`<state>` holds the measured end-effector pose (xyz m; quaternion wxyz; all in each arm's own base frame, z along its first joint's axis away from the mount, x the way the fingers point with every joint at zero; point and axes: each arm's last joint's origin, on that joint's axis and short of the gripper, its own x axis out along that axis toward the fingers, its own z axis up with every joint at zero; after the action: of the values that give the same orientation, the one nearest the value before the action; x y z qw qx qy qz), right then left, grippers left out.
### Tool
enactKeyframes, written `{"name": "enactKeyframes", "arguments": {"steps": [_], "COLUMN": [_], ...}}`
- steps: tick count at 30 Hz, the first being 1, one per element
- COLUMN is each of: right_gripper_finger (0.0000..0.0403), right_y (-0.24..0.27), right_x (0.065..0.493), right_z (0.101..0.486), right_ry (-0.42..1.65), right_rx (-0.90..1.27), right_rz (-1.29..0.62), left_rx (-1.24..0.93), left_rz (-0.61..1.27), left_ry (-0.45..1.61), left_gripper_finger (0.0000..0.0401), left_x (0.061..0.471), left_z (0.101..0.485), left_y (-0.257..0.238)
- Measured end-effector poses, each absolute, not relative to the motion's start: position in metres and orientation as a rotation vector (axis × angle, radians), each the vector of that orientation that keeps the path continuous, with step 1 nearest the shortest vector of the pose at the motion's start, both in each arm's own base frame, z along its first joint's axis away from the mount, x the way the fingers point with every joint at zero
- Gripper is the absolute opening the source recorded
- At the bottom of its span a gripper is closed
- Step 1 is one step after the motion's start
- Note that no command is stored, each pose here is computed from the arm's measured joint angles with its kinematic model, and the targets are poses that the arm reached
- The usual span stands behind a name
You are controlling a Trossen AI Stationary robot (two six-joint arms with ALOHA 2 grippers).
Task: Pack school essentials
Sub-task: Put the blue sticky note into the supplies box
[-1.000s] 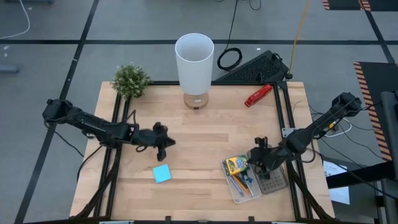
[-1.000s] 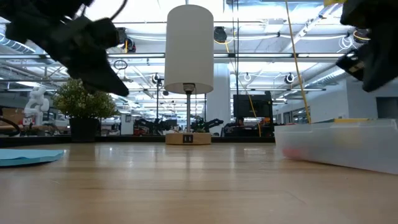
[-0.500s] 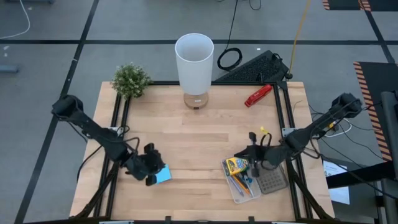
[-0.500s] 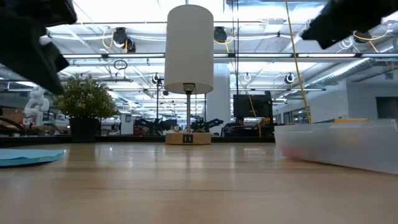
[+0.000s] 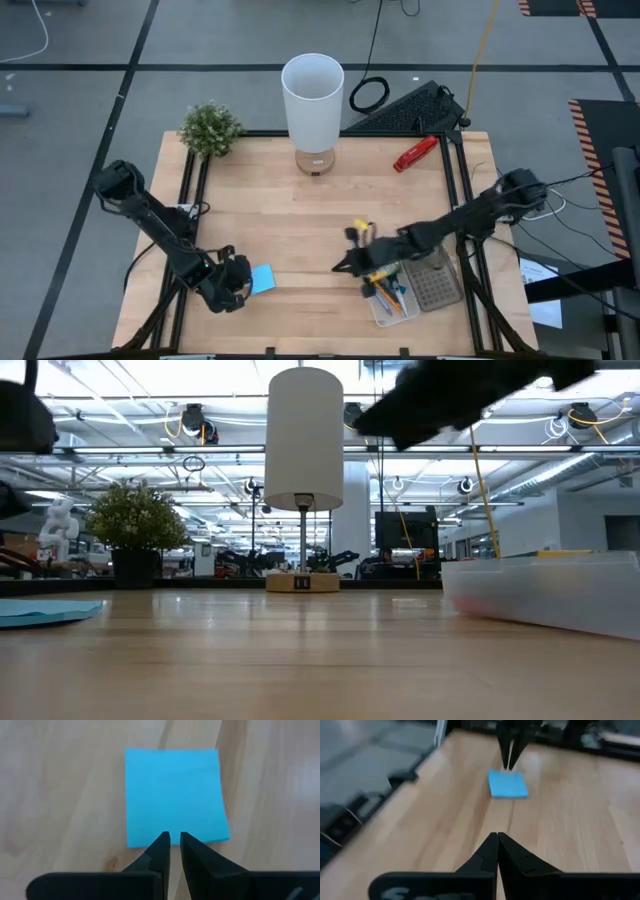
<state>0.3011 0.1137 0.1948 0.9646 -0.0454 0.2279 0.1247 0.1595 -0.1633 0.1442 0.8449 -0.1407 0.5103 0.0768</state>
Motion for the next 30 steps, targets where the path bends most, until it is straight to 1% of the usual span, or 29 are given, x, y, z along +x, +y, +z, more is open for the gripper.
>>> {"name": "enactKeyframes", "arguments": {"steps": [4,8,12,18,22,26,30], "right_gripper_finger": [0.0,0.0002,0.0029,0.0101,0.0139,0.0159,0.0166], "right_y": [0.119,0.126,0.135,0.141,0.142,0.143,0.143], "right_x": [0.344,0.38,0.404,0.423,0.428,0.429,0.43], "right_z": [0.194,0.195,0.181,0.157,0.139,0.133,0.134], "right_ry": [0.556,0.602,0.633,0.644,0.661,0.658,0.635], "right_rx": [-0.207,-0.35,-0.503,-0.615,-0.686,-0.747,-0.764], "right_rz": [0.283,0.316,0.371,0.412,0.396,0.406,0.409], "left_rx": [-0.273,-0.266,-0.275,-0.307,-0.344,-0.347,-0.335], "left_rz": [0.158,0.162,0.166,0.192,0.209,0.165,0.164], "left_ry": [1.099,1.09,1.066,0.95,0.892,0.879,0.886], "left_gripper_finger": [0.0046,0.0046,0.0046,0.0046,0.0046,0.0046,0.0046], "left_x": [0.164,0.17,0.175,0.189,0.201,0.207,0.205], "left_z": [0.13,0.122,0.121,0.123,0.126,0.132,0.139], "left_y": [-0.169,-0.172,-0.171,-0.166,-0.16,-0.159,-0.157]}}
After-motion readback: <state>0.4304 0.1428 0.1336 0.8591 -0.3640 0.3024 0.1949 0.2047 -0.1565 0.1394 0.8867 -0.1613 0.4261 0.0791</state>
